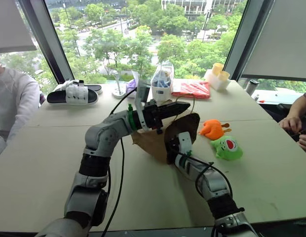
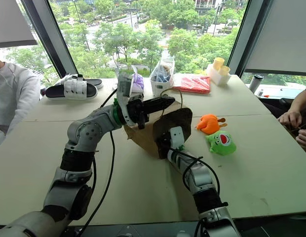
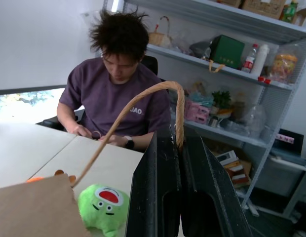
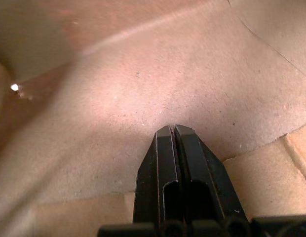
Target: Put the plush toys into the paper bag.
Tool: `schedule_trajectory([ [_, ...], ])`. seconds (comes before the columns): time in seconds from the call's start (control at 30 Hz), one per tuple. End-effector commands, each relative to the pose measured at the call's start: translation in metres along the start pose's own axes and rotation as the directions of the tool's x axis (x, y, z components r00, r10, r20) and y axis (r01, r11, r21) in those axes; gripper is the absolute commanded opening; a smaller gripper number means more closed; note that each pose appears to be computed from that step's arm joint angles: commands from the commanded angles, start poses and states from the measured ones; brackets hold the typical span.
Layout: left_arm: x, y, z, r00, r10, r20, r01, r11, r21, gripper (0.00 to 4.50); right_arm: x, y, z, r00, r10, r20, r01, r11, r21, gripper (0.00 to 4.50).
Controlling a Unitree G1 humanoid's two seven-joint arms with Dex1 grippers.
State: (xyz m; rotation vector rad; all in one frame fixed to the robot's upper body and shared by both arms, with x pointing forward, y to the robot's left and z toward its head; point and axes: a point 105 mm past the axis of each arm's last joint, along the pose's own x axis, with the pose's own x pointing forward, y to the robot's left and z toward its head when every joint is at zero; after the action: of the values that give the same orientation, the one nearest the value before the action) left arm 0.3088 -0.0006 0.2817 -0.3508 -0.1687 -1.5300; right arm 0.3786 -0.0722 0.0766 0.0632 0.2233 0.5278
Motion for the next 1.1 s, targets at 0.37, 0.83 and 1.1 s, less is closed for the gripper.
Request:
schedule_trajectory([
  [0.37,-0.005,0.003,-0.005,1.0,0.024,-0.004,-0.024,1.0,0.006,0.02,-0.008,0.011,0.015,0.994,0.054,0.1,-0.058,0.997,0.043,0.0],
  [0.83,-0.011,0.006,-0.01,1.0,0.031,0.004,-0.031,0.999,-0.03,0.02,-0.08,0.051,0.066,0.907,0.318,0.278,-0.358,0.927,0.11,0.0],
  [1.1,-0.013,0.003,-0.019,1.0,0.017,-0.02,-0.018,0.999,-0.035,0.02,-0.14,0.023,0.075,0.908,0.25,0.337,-0.338,0.912,0.232,0.0],
])
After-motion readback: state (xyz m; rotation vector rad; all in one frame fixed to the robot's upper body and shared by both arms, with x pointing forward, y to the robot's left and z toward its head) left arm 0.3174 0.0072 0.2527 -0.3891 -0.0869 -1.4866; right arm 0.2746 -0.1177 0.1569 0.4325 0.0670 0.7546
